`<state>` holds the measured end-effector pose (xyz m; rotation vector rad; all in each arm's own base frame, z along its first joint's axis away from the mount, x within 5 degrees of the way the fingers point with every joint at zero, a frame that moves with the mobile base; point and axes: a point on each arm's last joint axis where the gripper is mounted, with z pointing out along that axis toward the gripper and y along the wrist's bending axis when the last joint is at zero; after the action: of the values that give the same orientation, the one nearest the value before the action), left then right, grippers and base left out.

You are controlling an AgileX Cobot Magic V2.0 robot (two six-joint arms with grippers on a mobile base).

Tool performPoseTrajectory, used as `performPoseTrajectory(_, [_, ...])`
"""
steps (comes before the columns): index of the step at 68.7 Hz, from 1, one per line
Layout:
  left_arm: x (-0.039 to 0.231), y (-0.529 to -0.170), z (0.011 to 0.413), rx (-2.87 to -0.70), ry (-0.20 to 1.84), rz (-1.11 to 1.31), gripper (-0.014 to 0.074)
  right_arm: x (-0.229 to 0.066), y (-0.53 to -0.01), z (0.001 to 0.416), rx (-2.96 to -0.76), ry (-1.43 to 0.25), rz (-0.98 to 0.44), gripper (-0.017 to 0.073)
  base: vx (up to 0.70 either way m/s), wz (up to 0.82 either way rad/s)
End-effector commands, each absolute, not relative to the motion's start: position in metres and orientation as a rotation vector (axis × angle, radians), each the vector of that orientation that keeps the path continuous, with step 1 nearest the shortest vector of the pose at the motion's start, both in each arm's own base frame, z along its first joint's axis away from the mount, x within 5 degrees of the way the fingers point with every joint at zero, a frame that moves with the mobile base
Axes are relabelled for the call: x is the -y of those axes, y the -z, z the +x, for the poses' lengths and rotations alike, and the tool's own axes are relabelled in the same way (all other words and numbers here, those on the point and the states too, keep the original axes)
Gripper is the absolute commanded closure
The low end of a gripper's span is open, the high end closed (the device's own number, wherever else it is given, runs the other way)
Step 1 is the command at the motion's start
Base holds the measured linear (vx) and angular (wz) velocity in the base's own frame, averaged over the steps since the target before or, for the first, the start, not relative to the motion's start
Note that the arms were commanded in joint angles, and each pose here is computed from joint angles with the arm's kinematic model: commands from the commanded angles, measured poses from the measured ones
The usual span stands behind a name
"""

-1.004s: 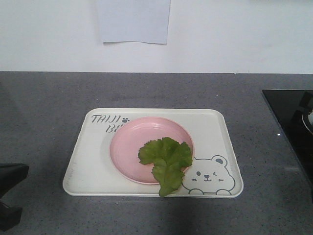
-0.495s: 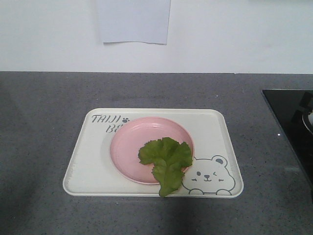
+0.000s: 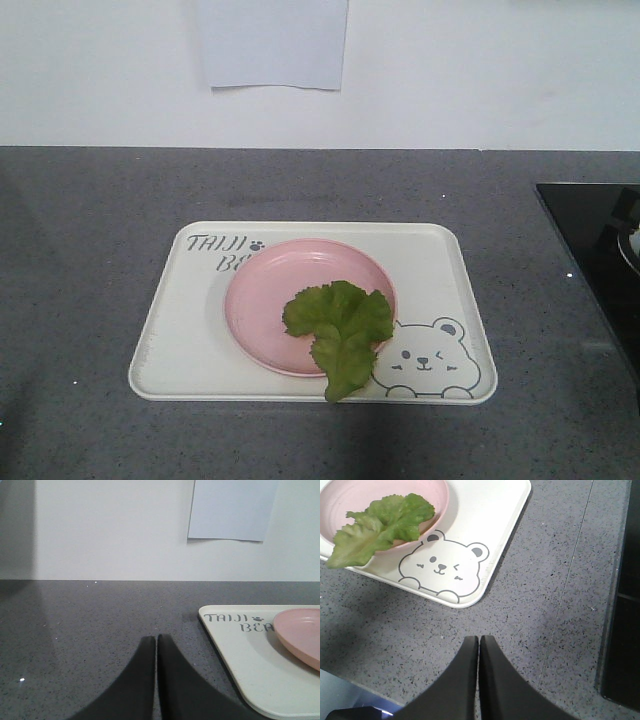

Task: Transfer vegetables to tray and serve

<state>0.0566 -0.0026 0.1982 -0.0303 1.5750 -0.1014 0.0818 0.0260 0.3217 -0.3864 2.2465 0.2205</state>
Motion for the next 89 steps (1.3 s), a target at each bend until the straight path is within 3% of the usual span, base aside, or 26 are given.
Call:
performPoseTrajectory(1, [0.0023, -0.1971, 0.0563, -1.503, 0.120, -0.050, 0.0601, -0.0264, -0.3331, 0.0845, -2.173, -0.218, -0.370, 0.0569, 0.00, 0.00])
performPoseTrajectory(89, [0.0024, -0.1998, 0.0562, -1.477, 0.106, -0.034, 0.0600, -0.0269, -0.3309, 0.0825, -2.202, -0.226, -0.383, 0.0568, 0.00, 0.00])
